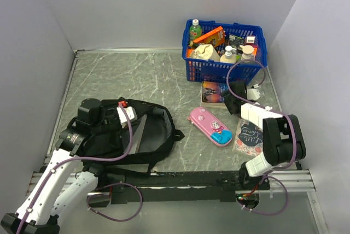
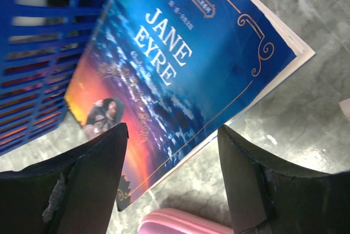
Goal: Pack the student bag
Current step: Pick up the book from the center of the board.
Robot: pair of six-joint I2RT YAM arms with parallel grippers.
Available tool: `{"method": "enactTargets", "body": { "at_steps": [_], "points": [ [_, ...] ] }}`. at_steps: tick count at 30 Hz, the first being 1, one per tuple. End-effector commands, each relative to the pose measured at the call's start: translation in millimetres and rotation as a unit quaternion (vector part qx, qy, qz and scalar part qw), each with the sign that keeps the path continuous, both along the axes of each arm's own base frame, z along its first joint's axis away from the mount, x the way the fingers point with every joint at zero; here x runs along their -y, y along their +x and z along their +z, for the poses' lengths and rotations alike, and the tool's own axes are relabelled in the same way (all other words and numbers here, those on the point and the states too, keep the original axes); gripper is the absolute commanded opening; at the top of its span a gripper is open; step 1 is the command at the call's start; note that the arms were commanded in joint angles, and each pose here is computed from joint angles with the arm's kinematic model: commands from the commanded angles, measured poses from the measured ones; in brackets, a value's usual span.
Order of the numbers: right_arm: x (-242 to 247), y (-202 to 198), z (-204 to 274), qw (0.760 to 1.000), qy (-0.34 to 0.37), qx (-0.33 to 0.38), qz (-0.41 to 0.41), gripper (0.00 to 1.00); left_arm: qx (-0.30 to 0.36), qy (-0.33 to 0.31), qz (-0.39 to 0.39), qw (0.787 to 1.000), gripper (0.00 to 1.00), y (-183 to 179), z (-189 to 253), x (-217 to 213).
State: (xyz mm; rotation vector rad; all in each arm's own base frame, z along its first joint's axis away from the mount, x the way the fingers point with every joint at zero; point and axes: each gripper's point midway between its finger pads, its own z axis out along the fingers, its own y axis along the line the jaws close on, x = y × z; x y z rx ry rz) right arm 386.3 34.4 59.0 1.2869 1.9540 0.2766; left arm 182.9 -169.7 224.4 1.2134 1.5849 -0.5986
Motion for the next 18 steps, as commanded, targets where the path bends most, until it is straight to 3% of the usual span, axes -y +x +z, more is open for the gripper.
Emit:
{"method": "enactTargets", "body": {
  "at_steps": [1,12,18],
  "points": [
    [11,31,23,0.998,-0.014,0.059,-0.022,0.72,0.019,-0.019,-0.011,1.0,0.01,-1,14,5],
    [16,37,34,0.996,-0.027,0.078,-0.028,0.65,0.012,-0.018,-0.012,1.0,0.01,-2,10,5],
    [15,38,35,0.996,-0.028,0.082,-0.023,0.39,0.011,-0.021,-0.013,1.0,0.01,-3,11,6]
  ]
}}
